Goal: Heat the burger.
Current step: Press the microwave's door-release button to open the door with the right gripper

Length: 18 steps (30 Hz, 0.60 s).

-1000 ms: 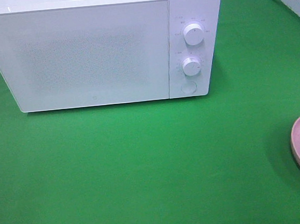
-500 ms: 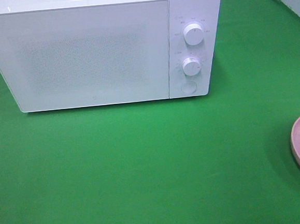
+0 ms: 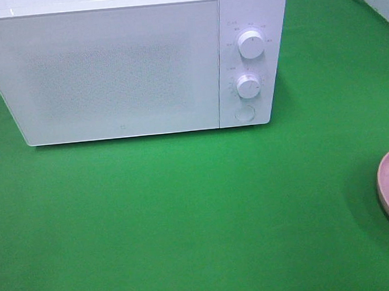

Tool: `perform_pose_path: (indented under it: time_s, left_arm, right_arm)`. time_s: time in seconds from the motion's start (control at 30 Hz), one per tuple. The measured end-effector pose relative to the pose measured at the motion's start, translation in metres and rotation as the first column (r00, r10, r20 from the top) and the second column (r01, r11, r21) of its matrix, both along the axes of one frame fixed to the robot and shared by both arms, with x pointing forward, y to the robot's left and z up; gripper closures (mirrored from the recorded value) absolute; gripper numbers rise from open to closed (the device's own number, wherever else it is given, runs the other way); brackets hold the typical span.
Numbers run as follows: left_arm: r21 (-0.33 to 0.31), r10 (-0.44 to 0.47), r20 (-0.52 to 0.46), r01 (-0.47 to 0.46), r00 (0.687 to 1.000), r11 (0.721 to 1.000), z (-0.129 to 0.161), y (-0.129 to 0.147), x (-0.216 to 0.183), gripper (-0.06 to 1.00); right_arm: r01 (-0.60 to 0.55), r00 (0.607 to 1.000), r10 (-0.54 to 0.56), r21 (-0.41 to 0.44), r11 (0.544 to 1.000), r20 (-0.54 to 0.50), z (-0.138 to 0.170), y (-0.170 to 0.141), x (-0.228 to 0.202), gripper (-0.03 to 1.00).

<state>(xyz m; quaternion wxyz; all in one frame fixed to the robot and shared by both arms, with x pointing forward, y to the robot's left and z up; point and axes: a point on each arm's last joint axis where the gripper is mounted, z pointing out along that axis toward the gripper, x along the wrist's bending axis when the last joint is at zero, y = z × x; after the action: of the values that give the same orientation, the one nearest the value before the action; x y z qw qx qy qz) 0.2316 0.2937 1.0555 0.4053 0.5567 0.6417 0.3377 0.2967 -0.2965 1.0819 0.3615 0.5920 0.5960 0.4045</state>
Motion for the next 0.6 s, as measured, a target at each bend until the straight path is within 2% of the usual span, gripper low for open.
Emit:
perform_pose_path:
  time_s: [0.23,0.6]
  left_arm:
    - [0.0,0.0,0.0,0.0,1.0,1.0,0.0,0.0,0.0,-0.05]
    - [0.0,0.0,0.0,0.0,1.0,1.0,0.0,0.0,0.0,-0.05]
  right_arm:
    - [-0.006,1.0,0.006,-0.003,1.0,-0.013,0.0,0.003,0.021,0.22]
    - [-0.016,0.994,0.015,-0.014,1.0,-0.108,-0.012,0.009,0.066,0.22]
